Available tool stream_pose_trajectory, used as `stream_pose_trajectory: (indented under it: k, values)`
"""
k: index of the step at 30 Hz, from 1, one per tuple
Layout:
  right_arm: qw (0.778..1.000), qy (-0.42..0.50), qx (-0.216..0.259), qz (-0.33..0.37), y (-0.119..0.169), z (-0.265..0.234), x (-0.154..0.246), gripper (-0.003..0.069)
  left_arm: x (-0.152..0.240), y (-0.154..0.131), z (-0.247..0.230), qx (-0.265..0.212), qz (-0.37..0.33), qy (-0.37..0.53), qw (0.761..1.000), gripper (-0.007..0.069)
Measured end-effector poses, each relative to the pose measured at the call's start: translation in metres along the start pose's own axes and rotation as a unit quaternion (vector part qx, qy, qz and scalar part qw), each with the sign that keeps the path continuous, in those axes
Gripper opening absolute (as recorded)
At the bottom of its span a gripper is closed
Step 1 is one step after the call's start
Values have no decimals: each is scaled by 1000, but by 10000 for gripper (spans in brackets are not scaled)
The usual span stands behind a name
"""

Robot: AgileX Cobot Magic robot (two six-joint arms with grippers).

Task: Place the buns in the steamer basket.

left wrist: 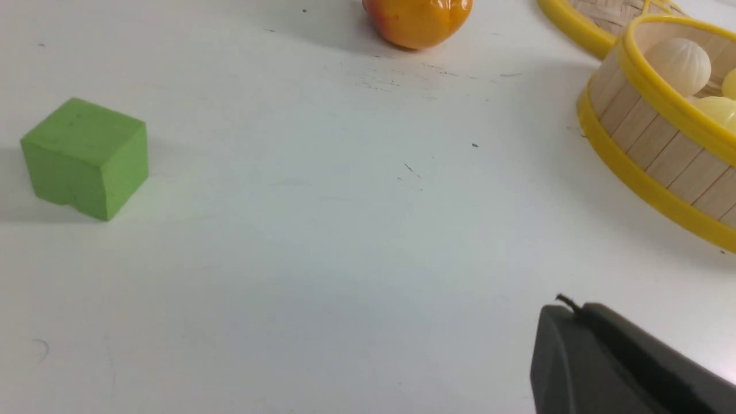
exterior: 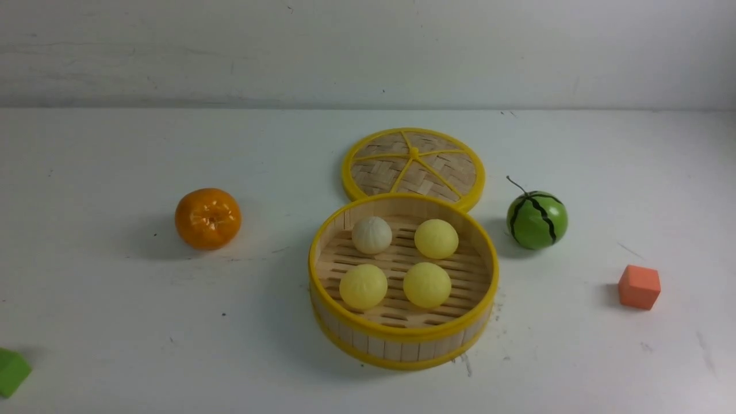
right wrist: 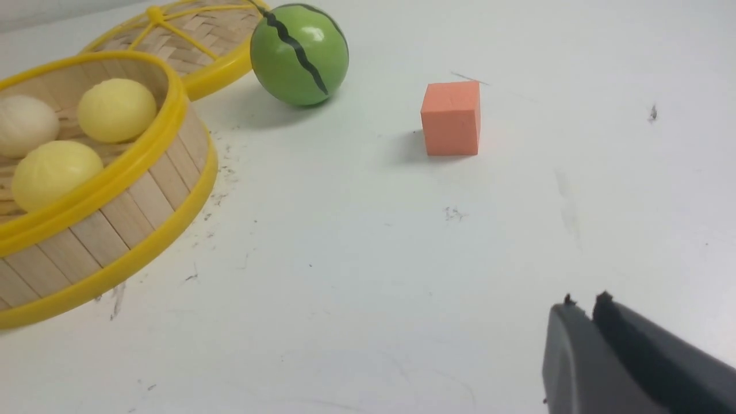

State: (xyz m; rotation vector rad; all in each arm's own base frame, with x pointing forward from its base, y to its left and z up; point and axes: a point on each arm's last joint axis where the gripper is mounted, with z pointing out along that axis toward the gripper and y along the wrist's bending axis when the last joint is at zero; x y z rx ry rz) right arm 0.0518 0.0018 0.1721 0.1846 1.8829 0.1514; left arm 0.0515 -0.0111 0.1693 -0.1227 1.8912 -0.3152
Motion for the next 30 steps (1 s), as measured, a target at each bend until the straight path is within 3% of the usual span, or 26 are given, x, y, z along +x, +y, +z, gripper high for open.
stream_pose_trajectory:
  k: [30]
  values:
    - [1000,0,0,0,0,0,0,87,0,0,0,0,0,0,1000,-13]
